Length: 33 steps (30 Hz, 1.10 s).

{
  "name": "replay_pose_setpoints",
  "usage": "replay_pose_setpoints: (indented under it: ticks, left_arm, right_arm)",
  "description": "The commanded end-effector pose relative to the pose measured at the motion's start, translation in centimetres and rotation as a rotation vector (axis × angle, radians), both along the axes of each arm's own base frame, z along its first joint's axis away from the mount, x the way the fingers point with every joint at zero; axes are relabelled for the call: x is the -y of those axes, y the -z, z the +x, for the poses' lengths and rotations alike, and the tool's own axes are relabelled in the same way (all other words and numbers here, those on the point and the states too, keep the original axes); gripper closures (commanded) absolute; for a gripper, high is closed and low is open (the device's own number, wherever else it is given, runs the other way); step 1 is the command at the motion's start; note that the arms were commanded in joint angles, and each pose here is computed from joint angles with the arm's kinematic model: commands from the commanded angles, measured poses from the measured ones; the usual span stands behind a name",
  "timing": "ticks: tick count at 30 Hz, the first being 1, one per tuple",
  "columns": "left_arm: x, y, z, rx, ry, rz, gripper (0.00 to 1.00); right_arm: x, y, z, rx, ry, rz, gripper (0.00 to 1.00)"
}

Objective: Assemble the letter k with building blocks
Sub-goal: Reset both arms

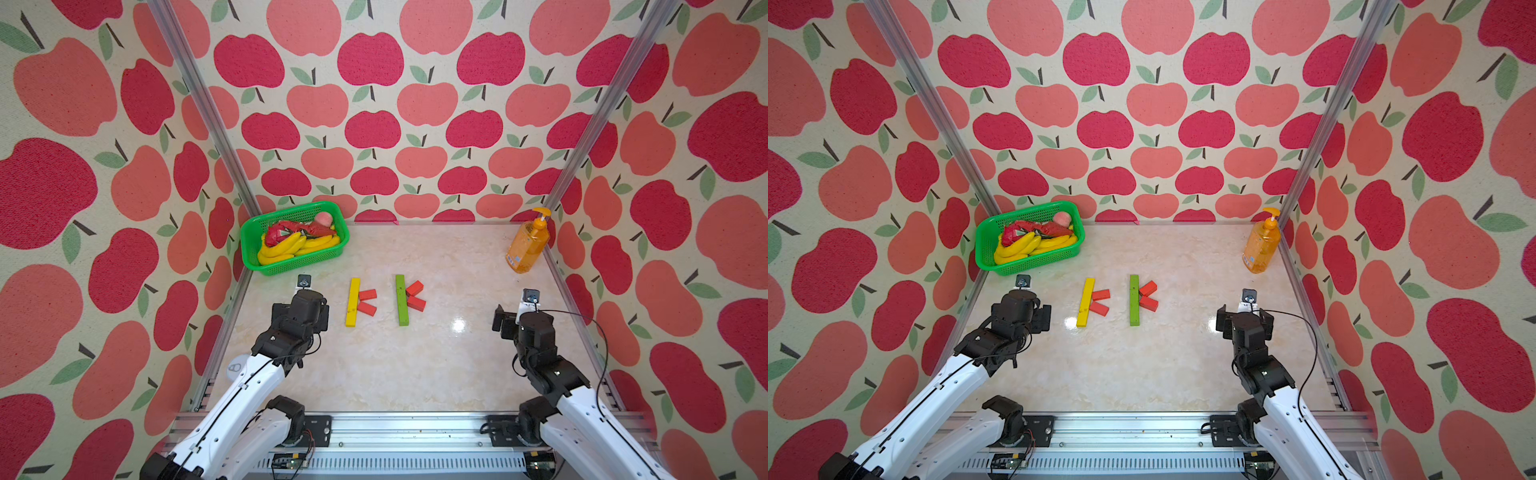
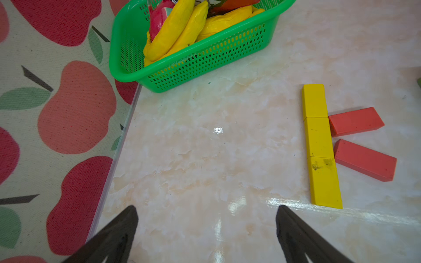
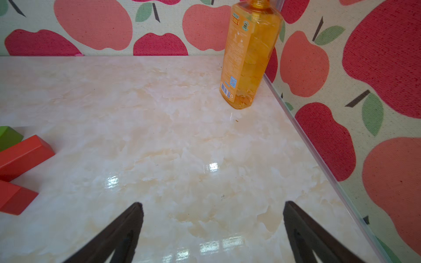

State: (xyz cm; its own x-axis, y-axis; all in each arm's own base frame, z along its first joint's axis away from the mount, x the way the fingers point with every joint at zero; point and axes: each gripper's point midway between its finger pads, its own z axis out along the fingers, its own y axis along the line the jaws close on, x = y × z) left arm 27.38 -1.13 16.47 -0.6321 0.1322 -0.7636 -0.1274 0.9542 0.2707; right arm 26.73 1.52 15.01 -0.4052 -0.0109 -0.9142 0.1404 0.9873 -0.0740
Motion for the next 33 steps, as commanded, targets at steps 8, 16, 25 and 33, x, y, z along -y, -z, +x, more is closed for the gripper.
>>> replay_pose_setpoints:
  ticks: [8, 16, 25, 33]
  left_arm:
    - [-1.3, 2.0, 2.3, 0.272, -0.059, -0.06, 0.02]
    - [-1.2, 5.3, 7.4, 0.242, 0.005, -0.109, 0.02]
    - [1.4, 7.4, 13.0, 0.21, 0.227, -0.093, 0.02]
    - [0.5, 8.4, 12.4, 0.264, 0.253, -0.208, 0.02]
  right_arm:
    - [3.5, 1.1, -0.1, 0.109, 0.111, 0.111, 0.01]
    - [5.7, 2.5, 0.8, 0.178, 0.212, 0.164, 0.01]
    - [2.8, 1.8, 5.5, 0.232, -0.053, 0.161, 0.01]
    - [-0.9, 5.5, 11.6, 0.164, -0.278, 0.16, 0.01]
